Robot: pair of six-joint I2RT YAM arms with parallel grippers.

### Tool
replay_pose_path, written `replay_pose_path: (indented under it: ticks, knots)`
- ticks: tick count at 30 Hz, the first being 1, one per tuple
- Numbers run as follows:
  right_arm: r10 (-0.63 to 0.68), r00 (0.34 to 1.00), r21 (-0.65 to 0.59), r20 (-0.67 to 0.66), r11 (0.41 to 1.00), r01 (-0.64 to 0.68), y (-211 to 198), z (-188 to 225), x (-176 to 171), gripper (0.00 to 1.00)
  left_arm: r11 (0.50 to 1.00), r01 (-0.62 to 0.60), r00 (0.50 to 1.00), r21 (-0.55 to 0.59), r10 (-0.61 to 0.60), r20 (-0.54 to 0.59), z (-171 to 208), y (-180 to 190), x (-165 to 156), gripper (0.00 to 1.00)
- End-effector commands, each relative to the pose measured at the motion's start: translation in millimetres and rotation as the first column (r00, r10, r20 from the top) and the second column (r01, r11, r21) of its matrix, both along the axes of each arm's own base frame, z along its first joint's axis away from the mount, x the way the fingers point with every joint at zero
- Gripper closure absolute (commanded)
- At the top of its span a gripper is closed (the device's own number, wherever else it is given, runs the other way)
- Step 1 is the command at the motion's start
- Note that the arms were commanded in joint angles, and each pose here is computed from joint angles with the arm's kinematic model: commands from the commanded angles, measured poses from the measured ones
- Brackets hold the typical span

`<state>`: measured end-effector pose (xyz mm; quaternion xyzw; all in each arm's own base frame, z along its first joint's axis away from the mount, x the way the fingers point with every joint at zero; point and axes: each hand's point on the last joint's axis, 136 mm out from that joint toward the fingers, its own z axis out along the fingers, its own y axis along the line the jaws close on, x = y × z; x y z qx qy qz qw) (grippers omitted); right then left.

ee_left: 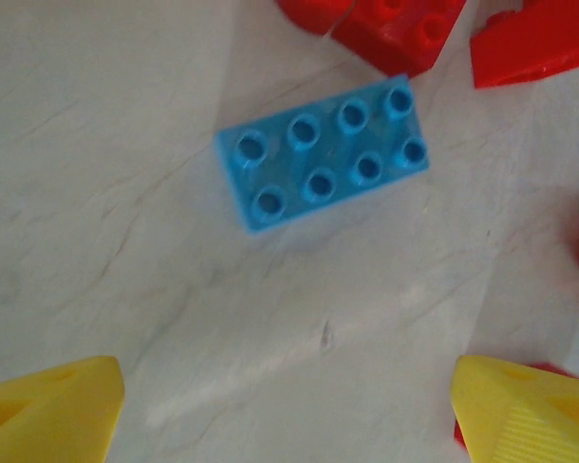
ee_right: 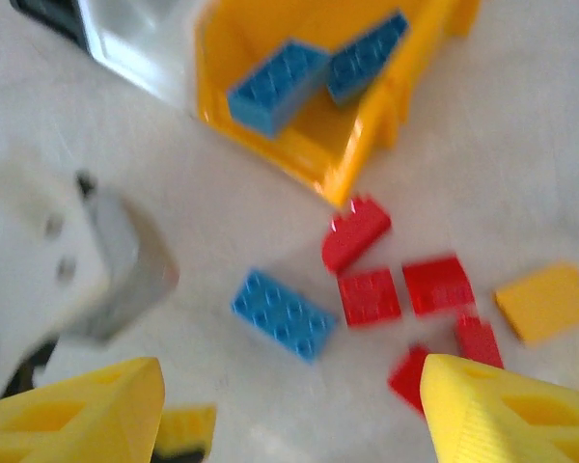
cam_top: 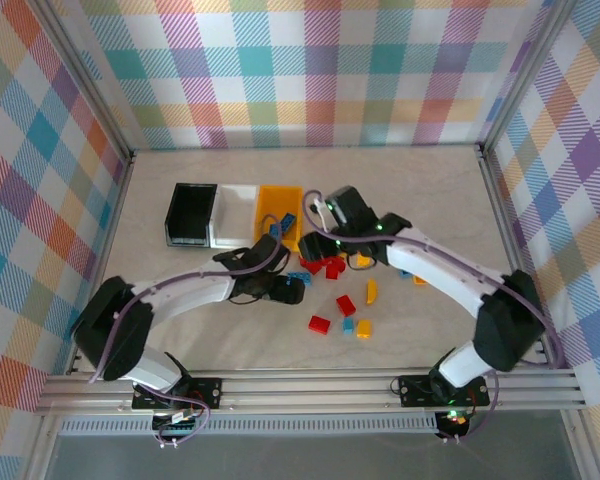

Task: Sort the legos into containers by color

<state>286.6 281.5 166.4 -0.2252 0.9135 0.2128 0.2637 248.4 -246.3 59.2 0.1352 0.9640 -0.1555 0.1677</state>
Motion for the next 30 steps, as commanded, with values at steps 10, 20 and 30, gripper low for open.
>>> replay_pose_path:
  ticks: [10,20,30]
  knots:
    - [-0.088,0.993,-0.045,-0.073,0.995,0.085,-52.5,-33.5,-48.0,0.24,0.998,-0.021,1.0,0.06,0.022,-0.015,-23.0,-39.8,46.1,0.06]
    - [-0.078,0.994,-0.045,-0.071,0.996,0.075,-51.4,-40.8,-48.0,0.22,0.991,-0.042,0.999,0.125,0.045,-0.023,-36.8,-38.1,55.5,0.09]
    - [-0.081,0.994,-0.04,-0.068,0.996,0.078,-53.7,-45.1,-49.5,0.22,0.984,-0.048,0.998,0.171,0.055,-0.034,-44.3,-35.8,59.2,0.26]
